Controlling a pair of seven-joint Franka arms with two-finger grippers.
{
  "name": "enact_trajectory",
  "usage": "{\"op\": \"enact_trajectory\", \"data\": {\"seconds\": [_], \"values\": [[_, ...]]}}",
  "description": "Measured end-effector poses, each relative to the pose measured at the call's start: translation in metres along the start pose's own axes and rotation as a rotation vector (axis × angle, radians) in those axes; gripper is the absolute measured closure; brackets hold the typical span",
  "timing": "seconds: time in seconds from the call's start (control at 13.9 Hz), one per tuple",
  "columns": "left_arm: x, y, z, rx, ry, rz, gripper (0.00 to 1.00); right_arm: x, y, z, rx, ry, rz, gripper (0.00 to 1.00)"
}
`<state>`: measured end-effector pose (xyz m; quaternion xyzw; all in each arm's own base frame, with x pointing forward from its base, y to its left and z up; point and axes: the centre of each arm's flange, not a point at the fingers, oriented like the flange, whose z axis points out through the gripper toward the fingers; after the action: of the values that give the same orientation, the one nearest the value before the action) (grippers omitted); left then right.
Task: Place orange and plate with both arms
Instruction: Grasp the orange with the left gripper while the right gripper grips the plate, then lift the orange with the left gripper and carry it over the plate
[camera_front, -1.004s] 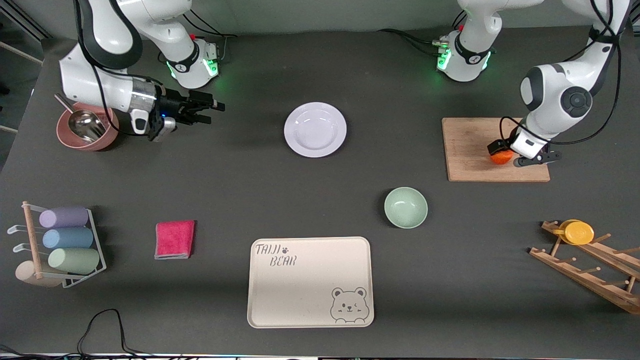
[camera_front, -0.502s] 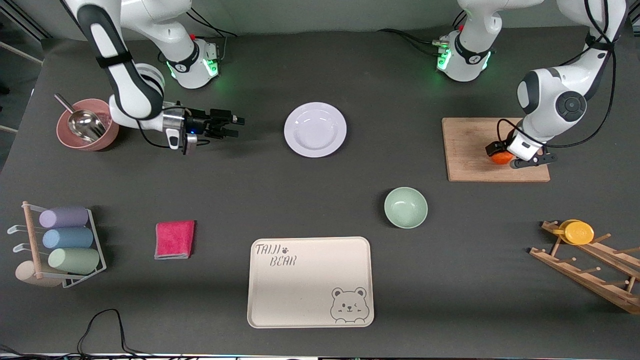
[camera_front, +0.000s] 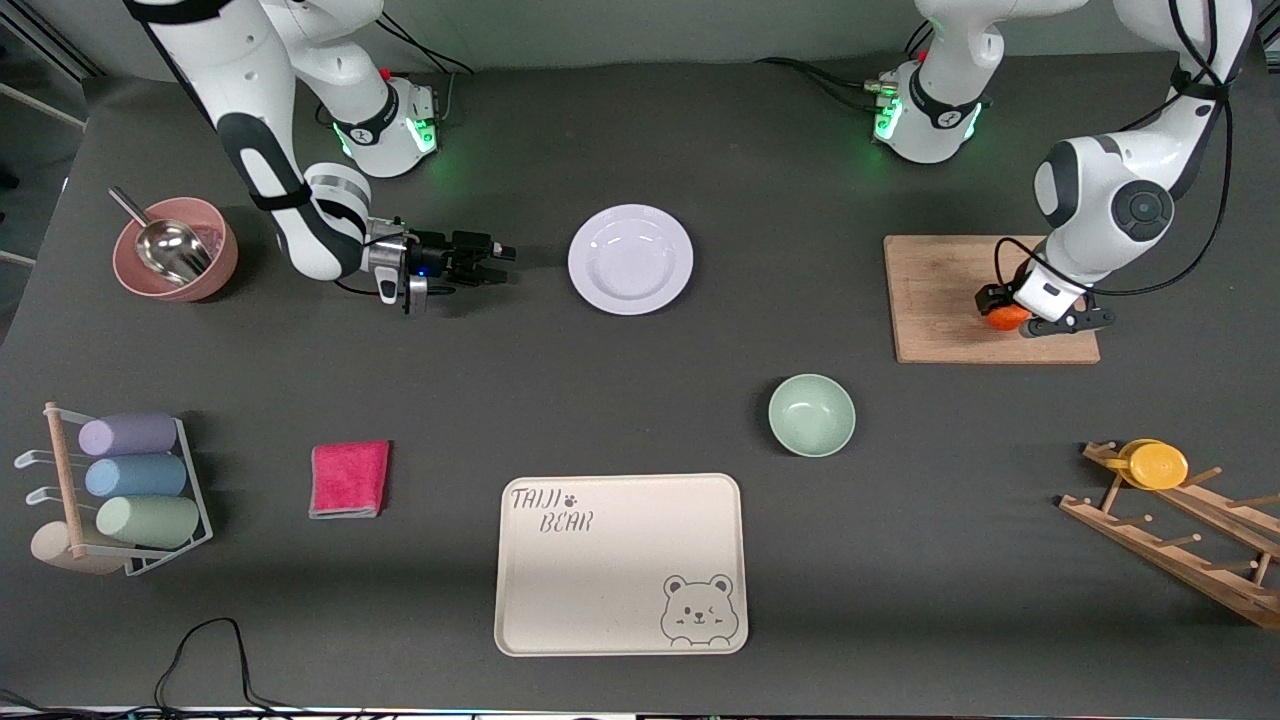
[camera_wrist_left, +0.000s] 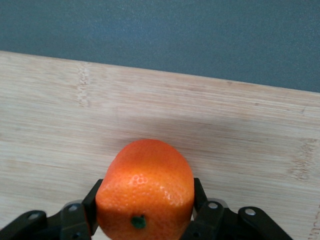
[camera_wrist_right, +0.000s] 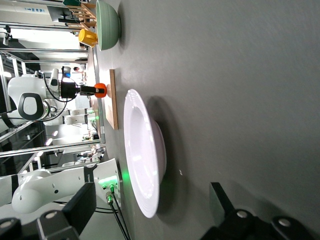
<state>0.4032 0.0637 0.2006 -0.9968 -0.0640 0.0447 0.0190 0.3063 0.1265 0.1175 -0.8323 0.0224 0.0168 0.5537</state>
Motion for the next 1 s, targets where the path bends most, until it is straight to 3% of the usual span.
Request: {"op": "enact_trajectory", "data": {"seconds": [0.22,0.36,0.65,0.86,0.93,1.0], "values": [[0.013,0.000,-0.013,0.001,0.026,0.006,0.29,-0.005,0.013,0.005,0.010,-0.007,0.020,0.00],[0.028,0.002,-0.041,0.006,-0.008,0.014,0.29,-0.005,0.013,0.005,0.012,-0.007,0.020,0.00],[0.067,0.004,-0.159,0.022,-0.100,0.020,0.29,-0.005,0.013,0.005,0.012,-0.007,0.023,0.00],[0.082,0.010,-0.256,0.034,-0.127,0.031,0.29,-0.003,0.013,0.005,0.013,-0.006,0.031,0.01],[0.084,0.016,-0.286,0.037,-0.132,0.038,0.29,-0.003,0.013,0.005,0.013,-0.006,0.031,0.05],[0.085,0.021,-0.313,0.041,-0.135,0.046,0.29,-0.002,0.012,0.005,0.014,-0.005,0.032,0.18]]}}
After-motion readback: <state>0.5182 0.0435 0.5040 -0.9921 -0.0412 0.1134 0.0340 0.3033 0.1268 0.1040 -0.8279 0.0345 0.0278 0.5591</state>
